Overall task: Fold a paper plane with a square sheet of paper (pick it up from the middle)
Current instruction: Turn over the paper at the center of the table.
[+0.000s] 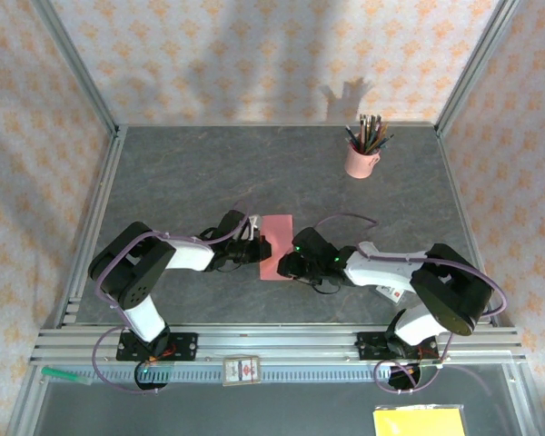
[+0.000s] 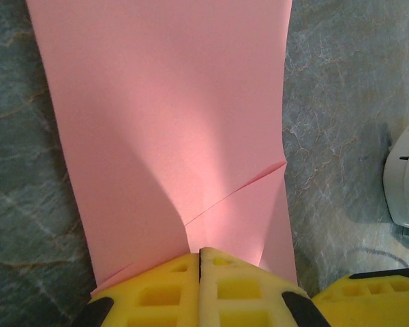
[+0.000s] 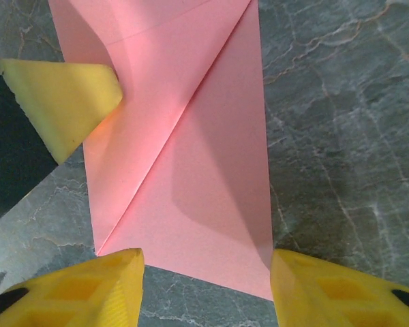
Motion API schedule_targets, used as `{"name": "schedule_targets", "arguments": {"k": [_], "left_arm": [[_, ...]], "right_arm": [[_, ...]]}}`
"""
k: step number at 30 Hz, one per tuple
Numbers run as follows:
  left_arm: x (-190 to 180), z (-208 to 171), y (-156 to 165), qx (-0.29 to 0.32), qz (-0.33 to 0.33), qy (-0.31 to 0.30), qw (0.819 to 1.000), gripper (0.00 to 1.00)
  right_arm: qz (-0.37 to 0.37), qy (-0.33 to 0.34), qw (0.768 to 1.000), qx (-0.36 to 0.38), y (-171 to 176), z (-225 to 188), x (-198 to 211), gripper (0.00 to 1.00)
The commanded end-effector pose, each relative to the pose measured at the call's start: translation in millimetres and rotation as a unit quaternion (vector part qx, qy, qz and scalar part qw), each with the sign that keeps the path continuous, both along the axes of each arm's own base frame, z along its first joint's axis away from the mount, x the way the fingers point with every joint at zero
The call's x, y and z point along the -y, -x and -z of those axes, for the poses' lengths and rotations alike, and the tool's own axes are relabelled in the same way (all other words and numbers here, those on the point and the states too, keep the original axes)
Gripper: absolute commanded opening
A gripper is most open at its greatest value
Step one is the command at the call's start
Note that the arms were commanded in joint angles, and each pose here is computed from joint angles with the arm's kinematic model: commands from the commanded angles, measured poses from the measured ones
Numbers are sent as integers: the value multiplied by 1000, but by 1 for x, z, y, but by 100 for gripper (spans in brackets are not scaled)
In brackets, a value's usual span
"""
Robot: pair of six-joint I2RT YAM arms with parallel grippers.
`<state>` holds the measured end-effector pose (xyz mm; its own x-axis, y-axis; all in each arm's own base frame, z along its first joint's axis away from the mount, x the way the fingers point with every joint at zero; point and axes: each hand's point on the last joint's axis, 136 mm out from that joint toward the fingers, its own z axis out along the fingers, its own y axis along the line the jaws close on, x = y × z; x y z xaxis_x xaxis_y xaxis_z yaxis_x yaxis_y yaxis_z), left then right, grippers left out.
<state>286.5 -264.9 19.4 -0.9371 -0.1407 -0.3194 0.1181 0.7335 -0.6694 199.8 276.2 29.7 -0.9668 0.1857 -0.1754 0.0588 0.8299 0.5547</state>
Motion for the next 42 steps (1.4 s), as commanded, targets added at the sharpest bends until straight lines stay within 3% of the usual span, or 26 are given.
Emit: {"name": "schedule_targets", "arguments": {"k": [1,30,42], "left_arm": [[-11,17,10,-16,5,-25,1000,7],[-13,22,16,-25,13,-31,999,7],[-14,23,17,-27,13,-34,999,7]], "right_arm": [[-6,-21,1000,3,1,2,-10,51],[-19,-73,996,45,-13,-18,-24,46],[3,-110,991,78,-15,-29,-16,52]]}}
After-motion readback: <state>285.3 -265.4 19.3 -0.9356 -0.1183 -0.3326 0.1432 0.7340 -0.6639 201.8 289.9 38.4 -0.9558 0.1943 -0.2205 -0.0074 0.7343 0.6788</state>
